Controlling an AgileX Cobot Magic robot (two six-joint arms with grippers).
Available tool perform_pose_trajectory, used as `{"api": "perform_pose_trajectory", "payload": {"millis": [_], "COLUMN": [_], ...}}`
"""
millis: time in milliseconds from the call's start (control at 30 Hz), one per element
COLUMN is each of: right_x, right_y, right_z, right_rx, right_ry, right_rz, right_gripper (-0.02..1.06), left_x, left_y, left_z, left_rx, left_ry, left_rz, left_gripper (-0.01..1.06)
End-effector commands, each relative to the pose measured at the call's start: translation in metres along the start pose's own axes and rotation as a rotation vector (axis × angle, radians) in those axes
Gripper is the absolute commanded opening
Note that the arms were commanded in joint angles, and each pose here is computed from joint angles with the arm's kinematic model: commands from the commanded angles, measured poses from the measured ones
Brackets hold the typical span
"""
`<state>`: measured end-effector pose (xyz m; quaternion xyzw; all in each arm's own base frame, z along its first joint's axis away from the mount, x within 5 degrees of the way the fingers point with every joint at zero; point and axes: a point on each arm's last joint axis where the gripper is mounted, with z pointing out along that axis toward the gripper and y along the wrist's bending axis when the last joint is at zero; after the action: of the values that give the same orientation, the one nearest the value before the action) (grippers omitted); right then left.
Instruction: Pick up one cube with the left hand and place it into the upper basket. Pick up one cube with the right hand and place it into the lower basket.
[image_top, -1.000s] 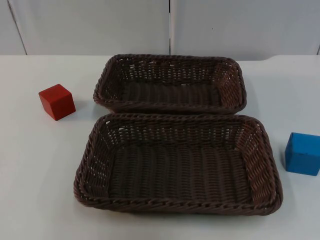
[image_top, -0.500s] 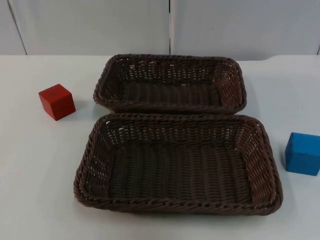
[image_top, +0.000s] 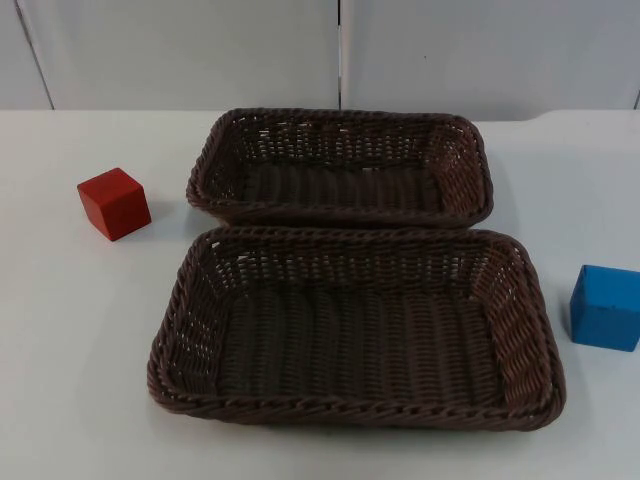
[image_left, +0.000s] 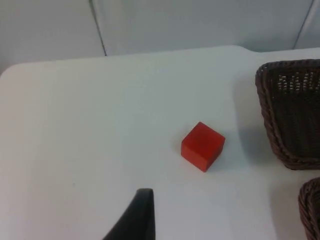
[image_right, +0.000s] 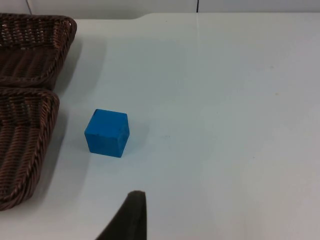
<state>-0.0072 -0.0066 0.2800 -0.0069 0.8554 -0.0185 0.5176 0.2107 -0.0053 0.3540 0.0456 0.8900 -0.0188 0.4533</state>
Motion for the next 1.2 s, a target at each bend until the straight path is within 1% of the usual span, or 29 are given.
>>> {"api": "perform_pose_trajectory", "payload": {"millis": [0,67,100,233,267,333,467,533,567,633,667,700,767,833,933,1067,1167], "right_x": [0.000,0.000,0.000,0.000,0.000,0.000,0.000,0.000,0.000,0.000,0.000,0.000,0.000,0.000,0.000,0.000,0.000], "right_y": [0.000,0.000,0.000,0.000,0.000,0.000,0.000,0.000,0.000,0.000,0.000,0.000,0.000,0.000,0.000,0.000,0.000], "right_z": [0.000,0.000,0.000,0.000,0.000,0.000,0.000,0.000,0.000,0.000,0.000,0.000,0.000,0.000,0.000,0.000,0.000], "right_rx": [0.007,0.007,0.007,0.007,0.007,0.007,0.007,0.007,0.007,0.007,0.007,0.007,0.007,0.007,0.007,0.007,0.007], "right_ry": [-0.008,-0.008,-0.008,-0.008,-0.008,-0.008,-0.008,-0.008,-0.008,-0.008,-0.008,-0.008,-0.008,-0.008,-0.008,-0.008,-0.008], "right_rz": [-0.001,-0.001,-0.001,-0.001,-0.001,-0.001,-0.001,-0.001,-0.001,-0.001,-0.001,-0.001,-0.001,-0.001,-0.001,-0.001,-0.001], "right_gripper": [1.05,1.05,1.05,1.05,1.05,1.05,1.05,1.05,1.05,1.05,1.05,1.05,1.05,1.05,1.05,1.05,1.05], "left_x": [-0.005,-0.007,-0.007,-0.011,-0.011,-0.009,-0.007,-0.007,-0.007,-0.008,-0.010,-0.010,-0.011,-0.011,-0.010,-0.008,-0.004], "left_y": [-0.001,-0.004,-0.004,-0.007,-0.007,-0.008,-0.010,-0.016,-0.016,-0.030,-0.035,-0.035,-0.046,-0.054,-0.058,-0.059,-0.058], "left_z": [0.004,0.017,0.017,0.037,0.037,0.050,0.066,0.076,0.076,0.091,0.096,0.096,0.110,0.123,0.137,0.155,0.175], "left_rx": [0.020,0.063,0.063,0.125,0.125,0.157,0.186,0.210,0.210,0.239,0.247,0.247,0.271,0.285,0.293,0.294,0.280], "left_ry": [-0.008,0.016,0.016,0.047,0.047,0.072,0.106,0.118,0.118,0.119,0.117,0.117,0.137,0.163,0.191,0.224,0.259], "left_rz": [0.005,0.031,0.031,0.059,0.059,0.071,0.085,0.132,0.132,0.176,0.185,0.185,0.220,0.259,0.271,0.274,0.308], "left_gripper": [1.05,1.05,1.05,1.05,1.05,1.05,1.05,1.05,1.05,1.05,1.05,1.05,1.05,1.05,1.05,1.05,1.05]}}
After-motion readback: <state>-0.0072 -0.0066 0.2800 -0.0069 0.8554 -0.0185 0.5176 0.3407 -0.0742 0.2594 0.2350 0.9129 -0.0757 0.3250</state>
